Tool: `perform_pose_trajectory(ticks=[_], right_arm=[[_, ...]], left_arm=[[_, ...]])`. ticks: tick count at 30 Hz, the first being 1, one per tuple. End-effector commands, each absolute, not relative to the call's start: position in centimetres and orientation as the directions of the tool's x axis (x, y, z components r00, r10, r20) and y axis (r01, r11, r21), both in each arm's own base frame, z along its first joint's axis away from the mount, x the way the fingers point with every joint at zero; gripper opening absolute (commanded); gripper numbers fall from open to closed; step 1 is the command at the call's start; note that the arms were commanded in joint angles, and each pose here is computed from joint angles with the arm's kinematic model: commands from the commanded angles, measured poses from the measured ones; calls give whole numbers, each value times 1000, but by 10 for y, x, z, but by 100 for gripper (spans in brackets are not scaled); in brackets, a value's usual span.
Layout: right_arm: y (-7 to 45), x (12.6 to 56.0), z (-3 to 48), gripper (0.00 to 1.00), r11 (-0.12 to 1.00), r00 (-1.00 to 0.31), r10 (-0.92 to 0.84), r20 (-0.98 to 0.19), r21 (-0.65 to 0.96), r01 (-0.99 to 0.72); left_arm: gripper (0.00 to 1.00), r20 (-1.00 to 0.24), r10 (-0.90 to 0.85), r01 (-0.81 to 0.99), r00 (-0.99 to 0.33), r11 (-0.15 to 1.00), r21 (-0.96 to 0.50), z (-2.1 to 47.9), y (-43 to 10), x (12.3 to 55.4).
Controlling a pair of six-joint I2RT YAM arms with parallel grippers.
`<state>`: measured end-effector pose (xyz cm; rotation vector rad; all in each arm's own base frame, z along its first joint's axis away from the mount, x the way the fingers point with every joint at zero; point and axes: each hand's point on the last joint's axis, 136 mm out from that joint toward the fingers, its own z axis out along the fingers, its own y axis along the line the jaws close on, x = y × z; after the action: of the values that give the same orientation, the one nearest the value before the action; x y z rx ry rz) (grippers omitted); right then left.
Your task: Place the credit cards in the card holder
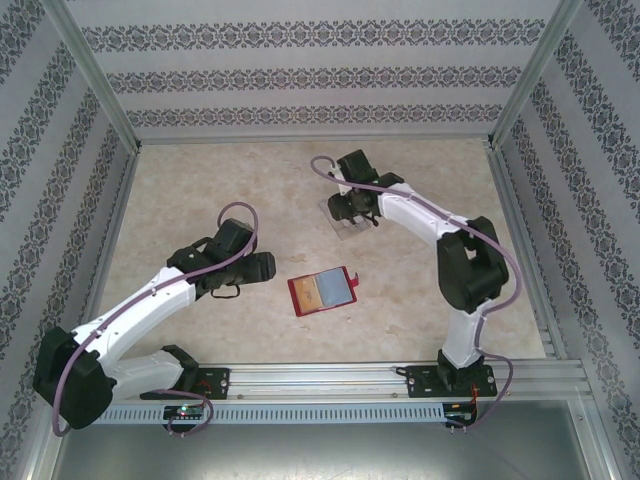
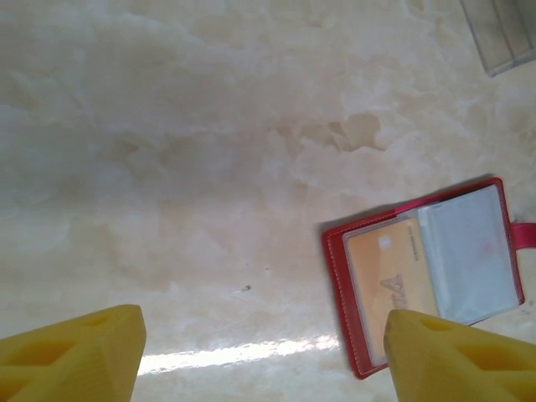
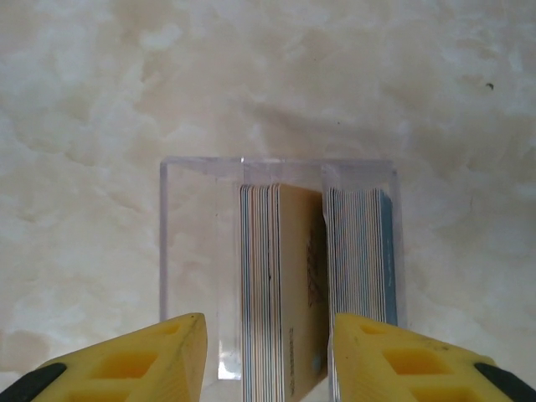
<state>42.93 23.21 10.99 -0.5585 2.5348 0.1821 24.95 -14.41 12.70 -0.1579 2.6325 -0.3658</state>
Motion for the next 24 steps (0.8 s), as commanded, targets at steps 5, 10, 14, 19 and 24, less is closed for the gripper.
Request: perform_pose_trajectory(ticks=[5,10,14,19,24], right_arm=[[219,434,85,46,873,-774,-485,-407,-173,-456],[218,436,73,46,862,-778,-507,-371,-207,-463],[211,441,75,46,846,-767,-528,-365,-307,-436],[208,447,91,46,829,-742,-545,-390,-387,-404],[207,450,106,44,803,-712,-572,-407,-453,-386]], left_arm=[[93,-456,-166,-62,-874,970,-234,128,-128,240],[95,-460,-162,-63,-873,973,-223,129,-125,238],[95,-453,-153,-52,-878,973,-226,127,-127,237],[95,-454,-159,-48,-877,968,-245,126,-130,237],[95,-451,-163,-51,-878,967,-251,126,-131,237]])
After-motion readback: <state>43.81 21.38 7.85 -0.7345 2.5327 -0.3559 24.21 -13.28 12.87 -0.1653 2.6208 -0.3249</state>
